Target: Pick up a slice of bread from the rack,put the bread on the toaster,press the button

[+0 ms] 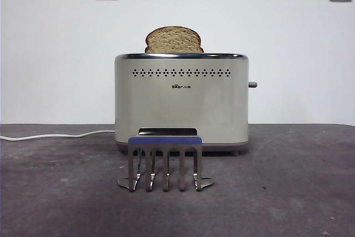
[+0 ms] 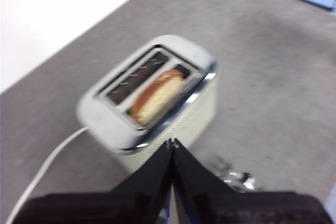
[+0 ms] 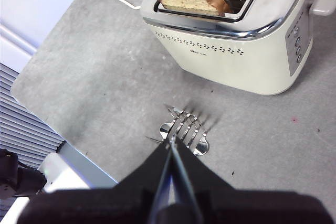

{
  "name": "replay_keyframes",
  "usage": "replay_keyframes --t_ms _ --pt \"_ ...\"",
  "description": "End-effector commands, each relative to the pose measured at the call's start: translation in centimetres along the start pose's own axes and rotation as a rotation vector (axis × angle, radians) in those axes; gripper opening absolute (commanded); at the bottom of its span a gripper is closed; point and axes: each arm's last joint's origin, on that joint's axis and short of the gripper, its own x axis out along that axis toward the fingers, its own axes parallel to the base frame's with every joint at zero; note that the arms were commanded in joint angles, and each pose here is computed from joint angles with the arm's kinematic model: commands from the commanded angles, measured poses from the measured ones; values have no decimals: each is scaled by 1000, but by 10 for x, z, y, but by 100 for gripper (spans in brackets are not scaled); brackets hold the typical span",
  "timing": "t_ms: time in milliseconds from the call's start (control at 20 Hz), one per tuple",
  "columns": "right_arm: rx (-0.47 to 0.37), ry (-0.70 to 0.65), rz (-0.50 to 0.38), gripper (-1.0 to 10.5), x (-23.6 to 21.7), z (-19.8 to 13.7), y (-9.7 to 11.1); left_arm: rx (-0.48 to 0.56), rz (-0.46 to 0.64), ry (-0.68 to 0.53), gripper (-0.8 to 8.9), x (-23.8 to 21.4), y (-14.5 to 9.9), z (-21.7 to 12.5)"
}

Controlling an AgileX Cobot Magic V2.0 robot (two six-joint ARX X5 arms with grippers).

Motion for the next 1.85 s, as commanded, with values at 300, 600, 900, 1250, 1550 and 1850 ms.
replay_keyframes --t_ms 300,600,900,1250,1550,1850 --pt "-6 4 2 1 2 -1 -1 16 214 -461 -3 -86 34 7" --pt "-6 4 2 1 2 -1 -1 19 495 -588 -3 -112 24 -69" --pt "-6 3 2 1 2 -1 -1 -45 704 -603 -3 -57 2 -195" --pt "-6 3 2 1 2 -1 -1 -194 679 -493 -3 13 -10 -300" --pt "-6 3 2 1 2 -1 -1 -235 654 -421 -3 43 -14 -340" --pt "-6 4 2 1 2 -1 -1 -269 632 -395 -3 56 -17 -358"
